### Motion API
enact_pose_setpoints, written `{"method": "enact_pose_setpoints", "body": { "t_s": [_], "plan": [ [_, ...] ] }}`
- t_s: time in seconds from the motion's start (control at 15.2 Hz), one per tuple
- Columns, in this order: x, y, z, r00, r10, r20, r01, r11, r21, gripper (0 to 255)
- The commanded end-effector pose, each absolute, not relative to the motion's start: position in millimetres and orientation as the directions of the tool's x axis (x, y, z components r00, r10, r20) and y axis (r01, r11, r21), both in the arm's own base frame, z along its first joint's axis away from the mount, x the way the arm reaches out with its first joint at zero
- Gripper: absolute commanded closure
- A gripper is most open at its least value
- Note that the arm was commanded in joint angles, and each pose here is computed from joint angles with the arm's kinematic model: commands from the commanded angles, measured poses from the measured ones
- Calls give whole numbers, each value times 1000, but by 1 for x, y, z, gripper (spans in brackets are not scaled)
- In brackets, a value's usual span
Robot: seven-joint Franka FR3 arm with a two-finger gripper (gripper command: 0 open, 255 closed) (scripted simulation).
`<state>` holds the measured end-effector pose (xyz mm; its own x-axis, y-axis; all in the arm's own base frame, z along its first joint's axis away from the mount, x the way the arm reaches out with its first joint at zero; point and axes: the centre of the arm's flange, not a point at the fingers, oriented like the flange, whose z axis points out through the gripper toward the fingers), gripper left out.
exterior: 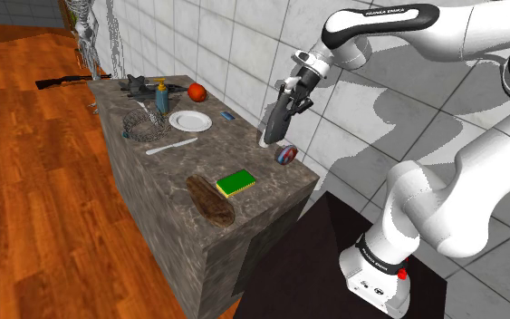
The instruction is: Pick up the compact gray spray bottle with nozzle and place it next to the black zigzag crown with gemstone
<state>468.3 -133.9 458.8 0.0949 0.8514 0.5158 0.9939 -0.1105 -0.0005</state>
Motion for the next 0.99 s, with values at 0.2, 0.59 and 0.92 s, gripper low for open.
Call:
{"method": "enact_pose_setpoints", "body": {
  "t_s": [0.2,0.59,0.92],
  "plan": [
    [468,-135,486,95,851,516,994,-111,-1,255],
    [468,-135,518,95,851,516,994,-111,-1,255],
    [468,-135,544,95,851,516,994,-111,-1,255]
  ]
}}
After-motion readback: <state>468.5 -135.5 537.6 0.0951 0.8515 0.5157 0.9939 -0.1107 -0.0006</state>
